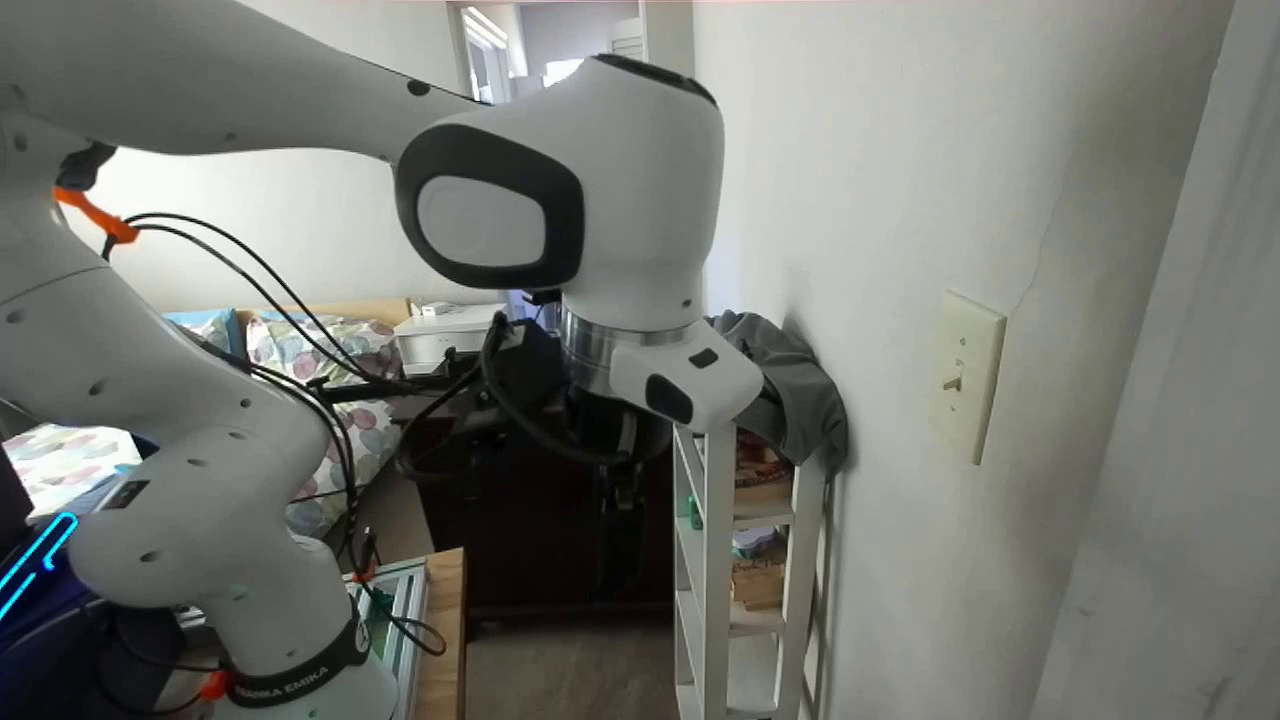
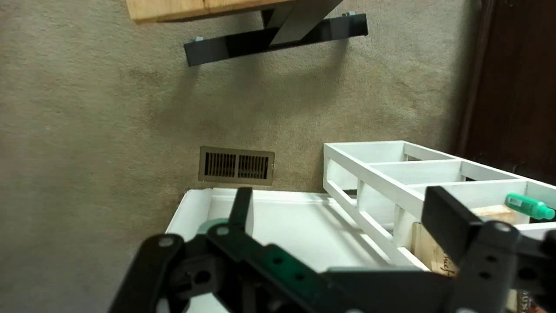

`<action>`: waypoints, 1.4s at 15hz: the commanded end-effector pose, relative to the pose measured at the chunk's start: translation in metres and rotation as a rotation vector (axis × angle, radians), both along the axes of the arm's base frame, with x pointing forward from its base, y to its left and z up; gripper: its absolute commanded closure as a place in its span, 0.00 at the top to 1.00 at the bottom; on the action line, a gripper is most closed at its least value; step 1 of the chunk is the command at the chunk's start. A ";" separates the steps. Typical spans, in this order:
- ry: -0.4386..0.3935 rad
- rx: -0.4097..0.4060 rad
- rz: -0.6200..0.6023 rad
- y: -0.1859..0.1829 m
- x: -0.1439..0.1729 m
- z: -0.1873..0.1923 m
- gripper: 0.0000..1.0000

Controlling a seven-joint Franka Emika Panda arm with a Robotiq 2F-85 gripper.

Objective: Turn on the light switch.

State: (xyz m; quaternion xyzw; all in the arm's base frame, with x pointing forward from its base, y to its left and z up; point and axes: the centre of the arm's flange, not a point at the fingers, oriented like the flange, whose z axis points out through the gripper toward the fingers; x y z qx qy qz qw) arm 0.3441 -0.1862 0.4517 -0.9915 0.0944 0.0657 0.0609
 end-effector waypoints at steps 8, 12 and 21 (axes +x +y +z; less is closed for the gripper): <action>-0.277 -0.226 0.083 0.033 0.028 0.008 1.00; -0.375 -0.271 0.079 0.041 0.033 0.007 1.00; -0.548 -0.290 0.087 0.041 0.049 0.026 1.00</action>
